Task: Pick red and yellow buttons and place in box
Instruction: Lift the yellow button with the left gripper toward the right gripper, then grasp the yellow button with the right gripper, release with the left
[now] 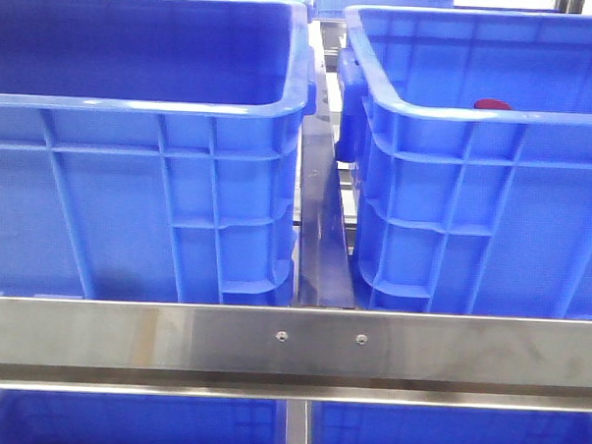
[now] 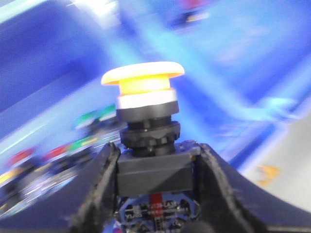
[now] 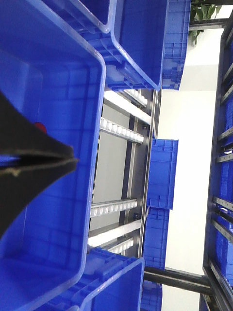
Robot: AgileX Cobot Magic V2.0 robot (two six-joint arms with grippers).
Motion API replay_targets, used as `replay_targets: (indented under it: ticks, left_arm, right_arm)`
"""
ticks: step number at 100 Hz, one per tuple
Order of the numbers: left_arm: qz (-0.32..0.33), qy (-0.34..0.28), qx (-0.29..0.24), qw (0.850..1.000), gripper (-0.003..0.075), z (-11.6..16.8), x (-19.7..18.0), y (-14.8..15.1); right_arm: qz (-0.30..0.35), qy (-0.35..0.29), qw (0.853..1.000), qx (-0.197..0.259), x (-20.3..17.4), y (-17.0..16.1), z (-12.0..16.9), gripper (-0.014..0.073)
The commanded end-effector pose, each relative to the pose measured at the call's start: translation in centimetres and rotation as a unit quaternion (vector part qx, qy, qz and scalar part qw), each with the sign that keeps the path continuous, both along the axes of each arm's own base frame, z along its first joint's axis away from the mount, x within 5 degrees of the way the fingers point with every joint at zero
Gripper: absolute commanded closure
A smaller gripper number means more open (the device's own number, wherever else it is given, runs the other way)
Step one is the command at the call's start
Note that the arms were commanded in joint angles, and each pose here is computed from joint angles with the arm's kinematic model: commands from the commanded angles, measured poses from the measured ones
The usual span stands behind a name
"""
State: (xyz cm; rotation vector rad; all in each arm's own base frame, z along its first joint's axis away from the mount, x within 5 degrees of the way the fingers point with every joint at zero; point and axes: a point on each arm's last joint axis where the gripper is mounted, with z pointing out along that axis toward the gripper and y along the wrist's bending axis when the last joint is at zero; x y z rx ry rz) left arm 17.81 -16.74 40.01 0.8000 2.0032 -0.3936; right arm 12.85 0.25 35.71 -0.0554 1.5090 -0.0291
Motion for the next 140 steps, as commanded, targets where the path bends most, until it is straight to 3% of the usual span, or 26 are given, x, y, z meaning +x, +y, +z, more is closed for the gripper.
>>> replay_targets:
  ticks: [1, 11, 18, 40, 47, 54, 61, 69, 81, 92, 106, 120, 140]
  left_arm:
    - [-0.032, -0.037, -0.045, 0.998, 0.0739, 2.0, -1.5, -0.8]
    - [-0.048, -0.037, -0.043, 0.997, 0.0739, 1.9, -2.0, -1.3]
    - [-0.052, -0.036, -0.041, 0.997, 0.0739, 1.8, -2.1, -1.5]
    - [-0.052, -0.036, -0.041, 0.997, 0.0739, 1.8, -2.1, -1.6]
    - [-0.052, -0.036, -0.041, 0.997, 0.0739, 1.8, -2.1, -1.6]
    - [-0.052, -0.036, -0.041, 0.997, 0.0739, 1.8, -2.1, -1.6]
    - [-0.052, -0.036, -0.041, 0.997, 0.0739, 1.8, -2.1, -1.6]
    - [-0.052, -0.036, -0.041, 0.997, 0.0739, 1.8, -2.1, -1.6]
    - [-0.052, -0.036, -0.041, 0.997, 0.0739, 1.8, -2.1, -1.6]
    - [-0.052, -0.036, -0.041, 0.997, 0.0739, 1.8, -2.1, -1.6]
    - [-0.052, -0.036, -0.041, 0.997, 0.0739, 1.8, -2.1, -1.6]
    - [-0.052, -0.036, -0.041, 0.997, 0.0739, 1.8, -2.1, -1.6]
    - [-0.052, -0.036, -0.041, 0.997, 0.0739, 1.8, -2.1, -1.6]
  right_arm:
    - [0.021, -0.020, 0.999, 0.041, -0.2, 0.3, 1.1, 0.0660]
    - [0.037, -0.025, 0.998, 0.040, -0.2, 0.6, 1.2, 0.0623]
    - [0.056, -0.031, 0.997, 0.039, -0.3, 0.9, 1.3, 0.0531]
    - [0.127, -0.052, 0.990, 0.039, -0.6, 2.2, 1.7, 0.0082]
    - [0.157, -0.056, 0.984, 0.058, -0.7, 2.6, 1.8, 0.0042]
    - [0.191, -0.051, 0.974, 0.109, -0.8, 3.1, 1.9, 0.0043]
    - [0.227, -0.034, 0.957, 0.178, -0.8, 3.6, 1.9, 0.0043]
    - [0.280, -0.004, 0.926, 0.254, -0.4, 4.4, 1.8, 0.0043]
    - [0.368, 0.047, 0.875, 0.312, 0.6, 5.8, 1.6, 0.0043]
    - [0.436, 0.088, 0.827, 0.344, 1.7, 6.8, 1.8, 0.0043]
    - [0.483, 0.134, 0.780, 0.374, 4.0, 7.5, 1.5, 0.0043]
    - [0.511, 0.169, 0.746, 0.391, 6.2, 8.2, 1.2, 0.0043]
    - [0.542, 0.213, 0.712, 0.393, 8.3, 11.1, 0.9, 0.0043]
